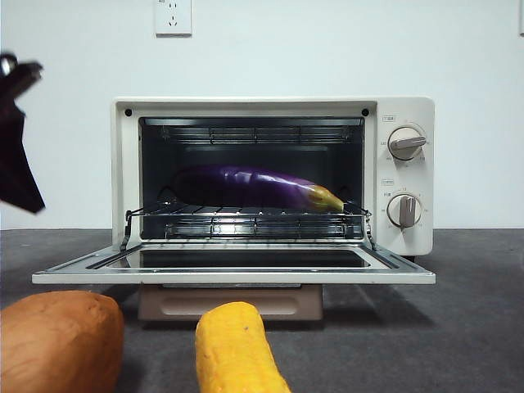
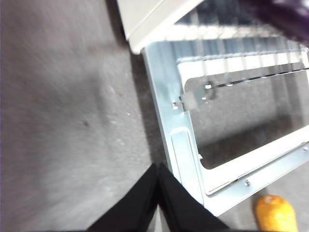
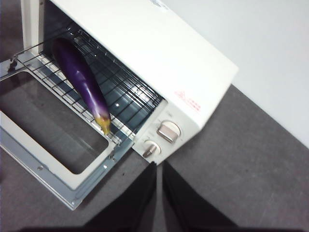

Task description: Take the eggplant from the table,put the eggplant in the oven

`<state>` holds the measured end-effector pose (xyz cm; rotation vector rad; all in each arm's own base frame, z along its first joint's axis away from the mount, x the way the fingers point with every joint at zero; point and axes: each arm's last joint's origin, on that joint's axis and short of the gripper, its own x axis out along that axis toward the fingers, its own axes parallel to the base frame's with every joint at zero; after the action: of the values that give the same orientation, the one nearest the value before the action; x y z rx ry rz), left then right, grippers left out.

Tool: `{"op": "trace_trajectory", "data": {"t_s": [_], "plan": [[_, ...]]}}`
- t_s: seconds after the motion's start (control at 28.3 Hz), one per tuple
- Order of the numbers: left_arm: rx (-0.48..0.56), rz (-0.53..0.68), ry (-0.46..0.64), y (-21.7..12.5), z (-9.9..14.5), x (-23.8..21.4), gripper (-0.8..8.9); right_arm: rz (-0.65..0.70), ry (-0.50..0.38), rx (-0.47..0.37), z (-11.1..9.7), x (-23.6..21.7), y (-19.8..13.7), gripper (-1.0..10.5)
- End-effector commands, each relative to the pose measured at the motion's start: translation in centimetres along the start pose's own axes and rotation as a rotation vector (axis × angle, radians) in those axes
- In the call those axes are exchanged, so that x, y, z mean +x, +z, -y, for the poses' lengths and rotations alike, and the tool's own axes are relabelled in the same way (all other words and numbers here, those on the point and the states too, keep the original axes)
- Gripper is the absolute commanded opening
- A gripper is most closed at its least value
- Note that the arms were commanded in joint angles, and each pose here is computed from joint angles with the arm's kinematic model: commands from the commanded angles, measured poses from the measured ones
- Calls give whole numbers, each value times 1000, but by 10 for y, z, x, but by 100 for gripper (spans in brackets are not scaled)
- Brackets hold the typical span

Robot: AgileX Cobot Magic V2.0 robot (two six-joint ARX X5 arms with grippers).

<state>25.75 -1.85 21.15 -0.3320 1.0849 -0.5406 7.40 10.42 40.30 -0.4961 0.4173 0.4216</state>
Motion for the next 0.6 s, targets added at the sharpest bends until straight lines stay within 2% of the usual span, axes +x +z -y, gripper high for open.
{"op": "trace_trajectory", "data": {"t_s": [0.04, 0.21, 0.42, 0.6], "plan": [[-40, -49, -48, 1, -11, 17, 6, 16, -1, 45, 4, -7, 0, 3], [-72, -115, -58, -1, -29, 44, 6, 39, -47, 74, 15, -19, -7, 4], [-115, -161, -160, -4, -41, 66, 6, 74, -49, 119, 22, -29, -12, 3], [-120, -206, -201, -10, -46, 79, 6, 89, -75, 142, 27, -33, -15, 3]]}}
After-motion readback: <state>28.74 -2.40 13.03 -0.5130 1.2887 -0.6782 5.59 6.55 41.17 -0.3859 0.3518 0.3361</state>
